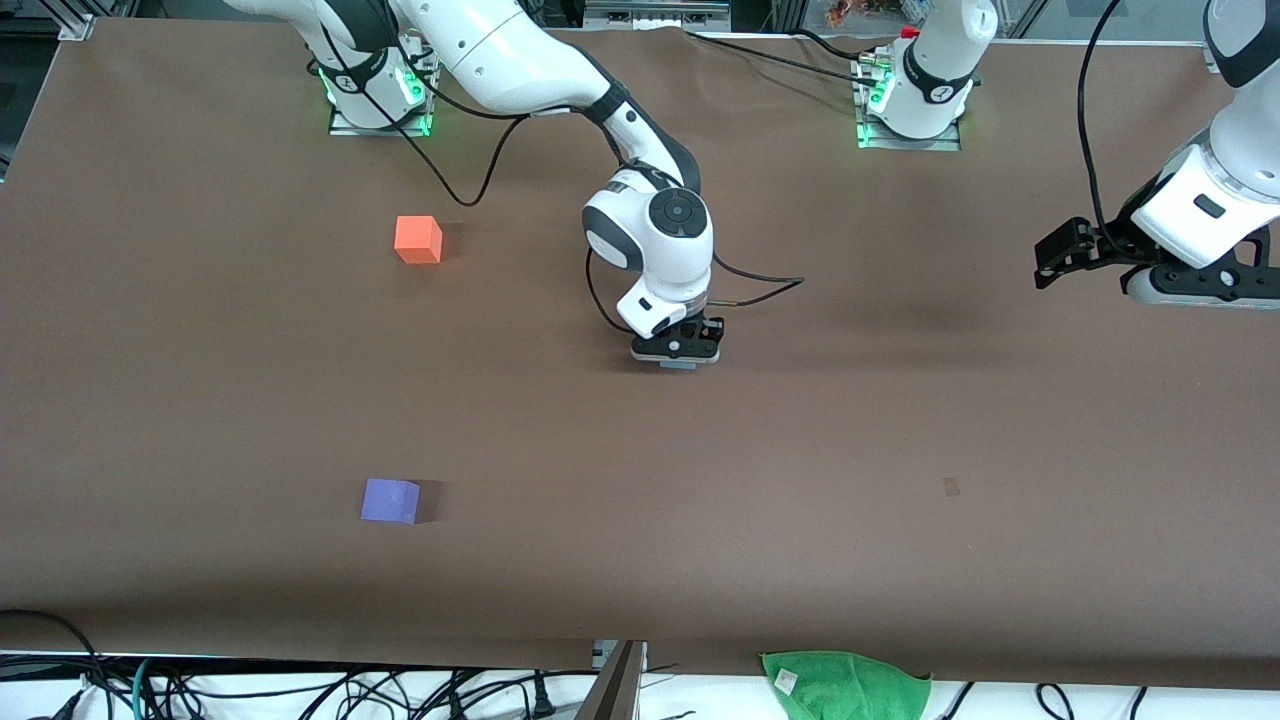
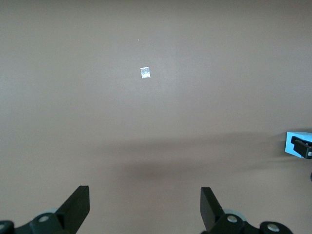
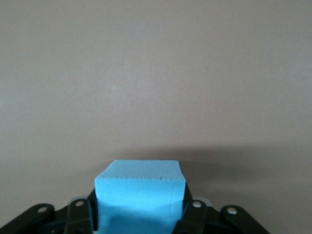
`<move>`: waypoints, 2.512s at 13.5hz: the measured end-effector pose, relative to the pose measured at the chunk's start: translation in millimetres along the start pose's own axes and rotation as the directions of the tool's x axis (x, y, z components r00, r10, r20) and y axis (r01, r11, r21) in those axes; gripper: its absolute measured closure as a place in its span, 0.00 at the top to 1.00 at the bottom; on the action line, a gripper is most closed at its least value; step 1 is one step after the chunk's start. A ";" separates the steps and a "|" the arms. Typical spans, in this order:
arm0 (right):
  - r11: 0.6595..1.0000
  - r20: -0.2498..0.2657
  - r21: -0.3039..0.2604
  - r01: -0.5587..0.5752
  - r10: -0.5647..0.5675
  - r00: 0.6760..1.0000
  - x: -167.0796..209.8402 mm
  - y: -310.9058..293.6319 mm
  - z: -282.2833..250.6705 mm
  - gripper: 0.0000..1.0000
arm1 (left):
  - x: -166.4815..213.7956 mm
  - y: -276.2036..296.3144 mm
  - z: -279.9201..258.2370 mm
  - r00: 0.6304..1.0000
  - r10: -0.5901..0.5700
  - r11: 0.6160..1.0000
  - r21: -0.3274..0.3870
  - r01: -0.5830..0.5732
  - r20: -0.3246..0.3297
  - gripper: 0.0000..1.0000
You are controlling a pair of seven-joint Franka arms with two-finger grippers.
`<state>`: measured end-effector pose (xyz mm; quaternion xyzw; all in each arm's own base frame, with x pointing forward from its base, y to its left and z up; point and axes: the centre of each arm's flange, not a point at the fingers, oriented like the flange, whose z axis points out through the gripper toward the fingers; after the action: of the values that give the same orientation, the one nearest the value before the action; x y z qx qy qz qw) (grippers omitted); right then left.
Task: Place blue block between orange and purple blocks
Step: 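Carry the blue cube with the right gripper between orange and purple cubes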
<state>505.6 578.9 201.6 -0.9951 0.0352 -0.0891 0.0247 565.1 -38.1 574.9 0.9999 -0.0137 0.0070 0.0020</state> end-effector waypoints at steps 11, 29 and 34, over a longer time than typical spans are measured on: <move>0.992 0.226 -0.010 0.123 -0.117 0.967 173.5 253.3 -68.9 0.59 | -0.4 2.2 0.2 1.000 0.004 1.000 0.000 -0.004 0.002 1.00; 0.997 0.165 -0.024 0.070 -0.065 0.984 91.7 429.3 -5.4 0.56 | -0.8 1.9 0.6 1.000 0.006 1.000 0.008 -0.006 0.007 1.00; 0.998 0.161 -0.027 0.063 -0.058 0.985 93.4 433.0 -5.6 0.77 | -1.0 2.4 0.6 1.000 0.019 0.999 0.050 -0.020 0.007 1.00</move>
<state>567.8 140.4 199.6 -0.9999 0.0041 -0.0092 0.0086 564.1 -40.5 574.3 0.9995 -0.0233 0.0043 -0.0229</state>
